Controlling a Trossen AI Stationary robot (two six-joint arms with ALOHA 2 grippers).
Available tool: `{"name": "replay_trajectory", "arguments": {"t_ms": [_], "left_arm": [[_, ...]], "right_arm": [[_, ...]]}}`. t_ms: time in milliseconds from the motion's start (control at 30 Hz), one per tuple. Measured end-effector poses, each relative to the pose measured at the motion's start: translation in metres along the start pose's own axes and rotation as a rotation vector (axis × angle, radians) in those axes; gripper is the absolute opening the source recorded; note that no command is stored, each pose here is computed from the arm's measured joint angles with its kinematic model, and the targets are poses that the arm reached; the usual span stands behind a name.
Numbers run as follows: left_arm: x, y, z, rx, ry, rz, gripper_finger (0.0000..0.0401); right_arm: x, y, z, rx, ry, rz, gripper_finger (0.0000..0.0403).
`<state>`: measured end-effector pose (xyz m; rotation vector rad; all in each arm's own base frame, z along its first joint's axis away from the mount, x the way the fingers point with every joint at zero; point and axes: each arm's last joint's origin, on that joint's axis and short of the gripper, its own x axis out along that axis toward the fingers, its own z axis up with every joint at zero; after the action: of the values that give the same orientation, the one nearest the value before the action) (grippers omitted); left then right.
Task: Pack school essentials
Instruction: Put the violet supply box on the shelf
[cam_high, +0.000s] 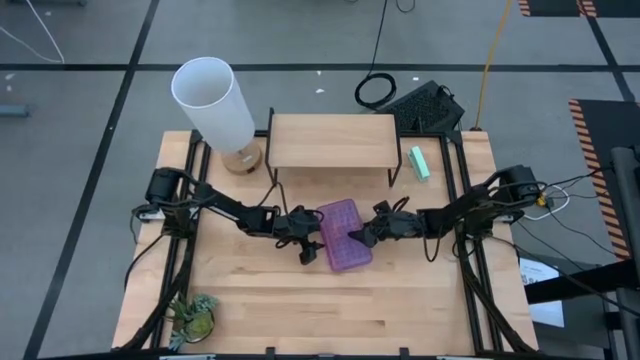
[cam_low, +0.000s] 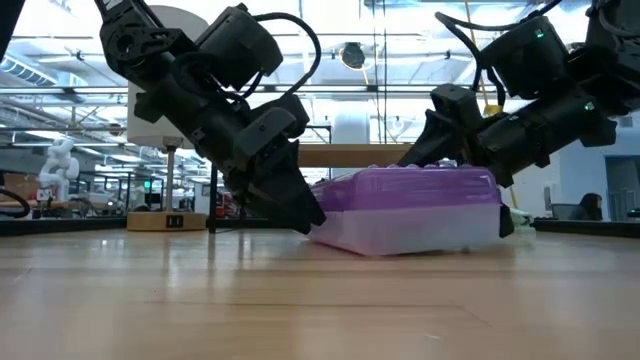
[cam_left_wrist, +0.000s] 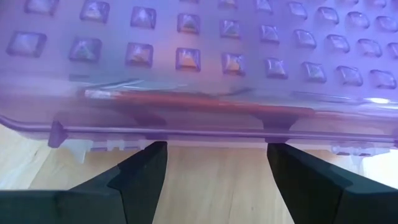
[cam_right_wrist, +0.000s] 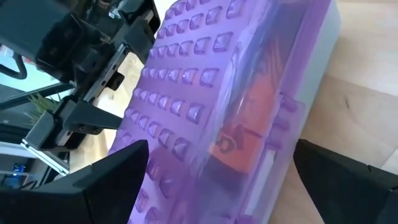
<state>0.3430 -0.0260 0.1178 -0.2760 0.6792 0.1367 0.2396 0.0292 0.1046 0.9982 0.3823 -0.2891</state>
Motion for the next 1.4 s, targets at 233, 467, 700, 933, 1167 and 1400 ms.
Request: {"name": "replay_trajectory", "arguments": {"t_ms": [233,467,700,933,1167,1400], "left_arm": [[0.001,-0.001,0.002,-0.002,-0.026,-0.004,0.0282],[-0.007,-0.002,0.008,0.0,-0.041,-0.008,0.0282],[-0.022,-0.004,0.019,0.005,-0.063,-0.008,0.0282],[-0.044,-0.006,0.034,0.024,-0.123,0.013,0.0282],[-0.055,-0.003,0.044,0.056,-0.167,0.036,0.0282],[-0.056,0.01,0.049,0.05,-0.162,0.069,0.0282]], "right_arm": [[-0.004,0.002,0.002,-0.008,0.015,-0.011,0.0386],[-0.006,0.004,0.003,-0.005,0.012,0.003,0.0386],[-0.012,0.013,0.008,0.007,-0.01,0.045,0.0386],[-0.024,0.025,0.019,-0.016,-0.071,0.091,0.0386],[-0.033,0.032,0.028,-0.044,-0.155,0.107,0.0386],[-0.032,0.043,0.039,-0.093,-0.262,0.084,0.0386]]}}
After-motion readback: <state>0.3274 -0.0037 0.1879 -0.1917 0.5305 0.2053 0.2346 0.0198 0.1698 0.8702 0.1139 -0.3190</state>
